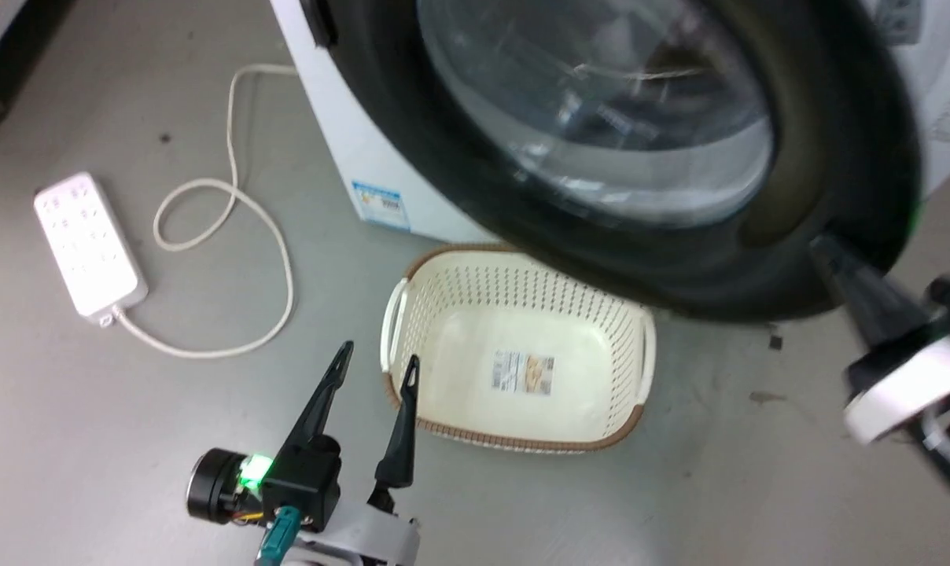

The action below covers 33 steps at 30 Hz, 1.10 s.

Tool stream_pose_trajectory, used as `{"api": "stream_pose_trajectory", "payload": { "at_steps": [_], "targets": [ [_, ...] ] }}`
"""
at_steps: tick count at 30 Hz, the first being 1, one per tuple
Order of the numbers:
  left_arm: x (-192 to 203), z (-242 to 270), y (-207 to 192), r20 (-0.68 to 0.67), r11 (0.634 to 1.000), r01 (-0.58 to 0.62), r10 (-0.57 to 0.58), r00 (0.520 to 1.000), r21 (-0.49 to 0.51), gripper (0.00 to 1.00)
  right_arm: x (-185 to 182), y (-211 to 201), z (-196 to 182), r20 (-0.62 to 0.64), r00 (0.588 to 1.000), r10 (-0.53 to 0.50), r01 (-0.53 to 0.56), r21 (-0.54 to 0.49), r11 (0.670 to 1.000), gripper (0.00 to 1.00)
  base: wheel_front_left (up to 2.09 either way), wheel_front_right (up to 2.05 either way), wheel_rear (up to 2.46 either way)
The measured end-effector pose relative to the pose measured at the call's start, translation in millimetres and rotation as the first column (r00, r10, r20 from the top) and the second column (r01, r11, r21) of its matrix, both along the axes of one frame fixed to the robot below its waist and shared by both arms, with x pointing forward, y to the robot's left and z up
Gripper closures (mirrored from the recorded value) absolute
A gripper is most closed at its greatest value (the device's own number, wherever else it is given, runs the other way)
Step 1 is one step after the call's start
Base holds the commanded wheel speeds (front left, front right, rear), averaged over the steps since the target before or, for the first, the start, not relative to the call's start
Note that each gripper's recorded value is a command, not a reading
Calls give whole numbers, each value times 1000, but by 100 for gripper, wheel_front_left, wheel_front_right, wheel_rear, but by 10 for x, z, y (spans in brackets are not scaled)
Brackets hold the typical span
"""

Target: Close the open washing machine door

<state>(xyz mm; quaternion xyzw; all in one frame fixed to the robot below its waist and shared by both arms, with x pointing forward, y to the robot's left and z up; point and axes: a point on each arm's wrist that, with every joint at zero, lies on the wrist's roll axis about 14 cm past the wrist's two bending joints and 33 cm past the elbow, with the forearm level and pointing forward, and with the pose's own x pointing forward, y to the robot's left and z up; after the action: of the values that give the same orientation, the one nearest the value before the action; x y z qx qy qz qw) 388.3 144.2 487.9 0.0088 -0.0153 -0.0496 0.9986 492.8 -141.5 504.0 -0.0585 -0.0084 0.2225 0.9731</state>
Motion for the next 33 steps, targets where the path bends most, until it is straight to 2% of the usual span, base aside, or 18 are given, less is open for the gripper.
{"api": "stream_pose_trajectory", "payload": {
  "at_steps": [10,11,20,22,26,33],
  "targets": [
    [133,-163,29,-41,1000,-20,20,999,3,0,768,-383,42,-22,994,-106,106,-8,994,100,0,0,0],
    [167,-192,39,-47,1000,-26,26,999,5,0,950,-460,83,-19,990,-142,142,9,990,100,0,0,0],
    [171,-82,47,-17,999,-33,33,999,-1,0,938,-485,100,-19,986,-163,163,19,986,100,0,0,0],
    [155,-8,50,3,999,-33,33,999,-3,0,873,-503,177,2,986,-169,169,26,985,0,0,0,0],
    [66,90,72,26,999,-33,33,999,-13,0,610,-503,219,11,984,-179,179,45,983,0,0,0,0],
    [-90,274,40,77,1000,-13,14,997,-15,0,-90,-533,273,39,975,-217,212,101,972,0,0,0,0]
  ]
}}
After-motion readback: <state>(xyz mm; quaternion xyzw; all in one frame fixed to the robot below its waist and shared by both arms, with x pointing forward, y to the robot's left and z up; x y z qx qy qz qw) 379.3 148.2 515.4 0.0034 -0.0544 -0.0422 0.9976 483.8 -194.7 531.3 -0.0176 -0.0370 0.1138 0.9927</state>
